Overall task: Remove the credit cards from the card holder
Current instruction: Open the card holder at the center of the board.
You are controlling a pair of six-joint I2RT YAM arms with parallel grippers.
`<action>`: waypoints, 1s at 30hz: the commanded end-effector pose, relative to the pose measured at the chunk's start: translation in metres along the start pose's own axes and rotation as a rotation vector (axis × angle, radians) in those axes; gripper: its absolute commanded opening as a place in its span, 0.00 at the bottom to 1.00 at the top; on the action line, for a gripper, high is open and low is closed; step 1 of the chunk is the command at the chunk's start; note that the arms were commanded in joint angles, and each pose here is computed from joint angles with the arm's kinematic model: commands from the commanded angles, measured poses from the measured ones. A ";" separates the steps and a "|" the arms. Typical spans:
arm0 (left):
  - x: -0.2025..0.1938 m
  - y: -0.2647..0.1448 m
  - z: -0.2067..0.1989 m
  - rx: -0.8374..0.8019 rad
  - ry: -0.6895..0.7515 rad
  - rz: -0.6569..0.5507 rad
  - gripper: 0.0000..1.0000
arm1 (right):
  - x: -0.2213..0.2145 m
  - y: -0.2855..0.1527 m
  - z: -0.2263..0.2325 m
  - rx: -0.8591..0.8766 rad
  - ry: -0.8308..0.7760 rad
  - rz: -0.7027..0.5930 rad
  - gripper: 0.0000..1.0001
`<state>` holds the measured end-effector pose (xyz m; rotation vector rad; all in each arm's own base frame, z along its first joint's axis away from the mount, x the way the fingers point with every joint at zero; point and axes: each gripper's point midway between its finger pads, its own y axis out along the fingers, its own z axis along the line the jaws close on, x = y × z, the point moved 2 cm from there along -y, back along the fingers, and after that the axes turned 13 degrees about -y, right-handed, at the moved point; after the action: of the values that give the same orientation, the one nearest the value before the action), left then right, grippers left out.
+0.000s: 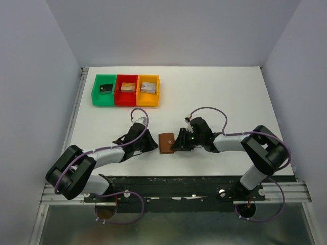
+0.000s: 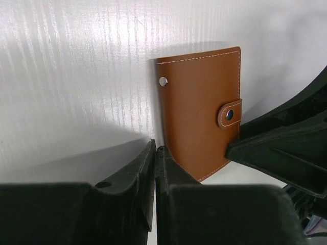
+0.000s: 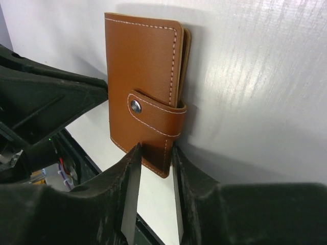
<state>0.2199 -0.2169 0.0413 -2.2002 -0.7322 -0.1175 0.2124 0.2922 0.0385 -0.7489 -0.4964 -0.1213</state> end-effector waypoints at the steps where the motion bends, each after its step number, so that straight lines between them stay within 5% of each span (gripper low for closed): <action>1: -0.004 0.002 -0.004 -0.033 -0.006 0.014 0.18 | -0.010 0.002 -0.004 0.013 0.019 0.020 0.35; 4: -0.005 0.003 -0.003 -0.033 -0.008 0.017 0.18 | -0.010 0.001 -0.002 0.023 0.018 0.014 0.26; 8: -0.003 -0.001 -0.004 -0.035 -0.014 0.006 0.17 | -0.011 -0.003 -0.001 0.034 0.009 0.005 0.01; 13: 0.009 -0.019 -0.011 -0.032 -0.008 -0.057 0.27 | -0.004 -0.025 0.008 0.037 -0.047 -0.050 0.00; 20: 0.038 -0.059 -0.034 -0.163 -0.022 -0.240 0.66 | 0.025 -0.082 0.051 0.078 -0.226 -0.140 0.00; 21: 0.044 -0.066 -0.038 -0.198 -0.029 -0.285 0.99 | 0.033 -0.090 0.060 0.094 -0.259 -0.161 0.01; 26: 0.058 -0.098 -0.053 -0.334 -0.042 -0.404 0.99 | 0.038 -0.123 0.089 0.161 -0.327 -0.155 0.00; 30: 0.049 -0.120 -0.084 -0.531 0.050 -0.362 0.99 | 0.039 -0.142 0.115 0.266 -0.370 -0.154 0.00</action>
<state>0.2158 -0.1824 0.1581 -2.3737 -1.1855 -0.4287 0.1851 0.2699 0.2007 -0.5384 -0.8812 -0.1632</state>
